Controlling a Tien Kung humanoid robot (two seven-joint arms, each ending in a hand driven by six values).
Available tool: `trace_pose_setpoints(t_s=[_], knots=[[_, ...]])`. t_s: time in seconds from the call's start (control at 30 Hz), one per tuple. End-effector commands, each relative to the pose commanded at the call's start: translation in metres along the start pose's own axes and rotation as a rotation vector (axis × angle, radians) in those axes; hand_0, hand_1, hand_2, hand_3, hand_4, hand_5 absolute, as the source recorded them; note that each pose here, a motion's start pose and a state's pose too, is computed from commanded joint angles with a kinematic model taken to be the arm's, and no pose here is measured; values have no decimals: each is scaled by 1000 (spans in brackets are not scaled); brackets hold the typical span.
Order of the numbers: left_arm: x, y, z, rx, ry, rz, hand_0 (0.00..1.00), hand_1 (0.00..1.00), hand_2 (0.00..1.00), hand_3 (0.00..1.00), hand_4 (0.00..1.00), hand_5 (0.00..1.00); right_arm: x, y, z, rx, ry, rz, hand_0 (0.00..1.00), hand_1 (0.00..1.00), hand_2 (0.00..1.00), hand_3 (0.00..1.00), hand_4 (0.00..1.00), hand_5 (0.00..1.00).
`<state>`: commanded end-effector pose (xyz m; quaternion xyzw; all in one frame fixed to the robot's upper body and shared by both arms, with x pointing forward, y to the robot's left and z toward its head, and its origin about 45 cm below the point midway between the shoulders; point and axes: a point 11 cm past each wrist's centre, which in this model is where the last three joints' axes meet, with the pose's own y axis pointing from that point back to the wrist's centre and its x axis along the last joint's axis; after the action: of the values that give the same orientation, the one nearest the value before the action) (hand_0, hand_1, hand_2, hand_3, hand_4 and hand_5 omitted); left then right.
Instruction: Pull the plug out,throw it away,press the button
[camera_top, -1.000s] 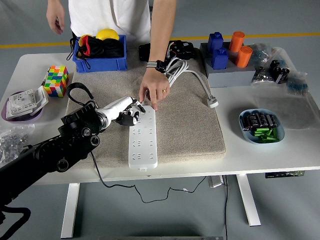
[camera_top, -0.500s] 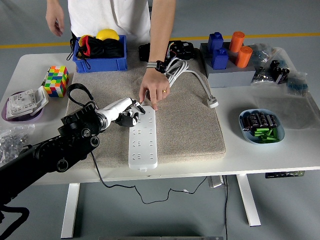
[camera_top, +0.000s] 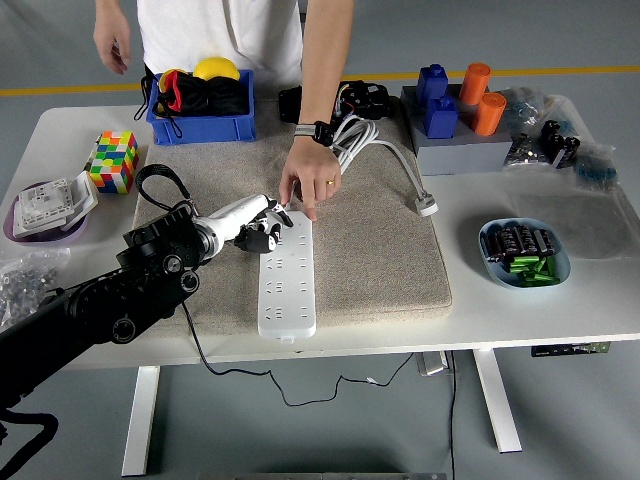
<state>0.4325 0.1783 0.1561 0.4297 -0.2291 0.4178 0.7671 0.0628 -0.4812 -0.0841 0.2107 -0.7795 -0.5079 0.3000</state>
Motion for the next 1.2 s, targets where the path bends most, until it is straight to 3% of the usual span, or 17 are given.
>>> trace_pose_setpoints(t_s=[0.3,0.4,0.43,0.47,0.6,0.63,0.8,0.83,1.0,1.03,1.2], knots=[[15,8,13,-56,25,50,14,32,116,622,164,2,-1,0,0,0,-1,-2,740,660,645,613,658,481],[28,15,17,-106,37,113,14,32,116,622,164,2,-1,0,1,0,-1,-1,740,660,645,613,658,481],[35,19,18,-134,48,152,35,55,132,644,256,2,0,0,1,-1,-1,-1,740,660,645,613,658,483],[42,23,18,-155,62,186,35,55,132,644,256,2,0,0,1,-1,-1,-1,740,660,645,613,658,483],[60,35,9,-174,108,263,35,55,132,644,256,2,0,0,2,-1,-1,0,740,660,645,613,658,483],[64,38,5,-174,124,280,219,298,379,670,635,2,0,0,2,-2,-1,0,740,660,645,613,659,482],[83,53,-19,-150,167,358,219,298,379,670,635,2,1,0,2,-4,2,0,740,660,645,613,659,482],[86,56,-24,-146,175,375,691,716,643,718,696,58,1,0,2,-3,1,0,740,660,644,613,659,483],[104,71,-44,-132,209,462,691,716,643,718,696,58,1,0,-1,1,-1,1,740,660,644,613,659,483],[107,75,-48,-132,218,484,808,828,720,752,704,92,1,0,-1,1,-1,1,740,660,645,613,658,482],[116,87,-62,-122,252,550,808,828,720,752,704,92,0,0,-2,0,1,1,740,660,645,613,658,482]])
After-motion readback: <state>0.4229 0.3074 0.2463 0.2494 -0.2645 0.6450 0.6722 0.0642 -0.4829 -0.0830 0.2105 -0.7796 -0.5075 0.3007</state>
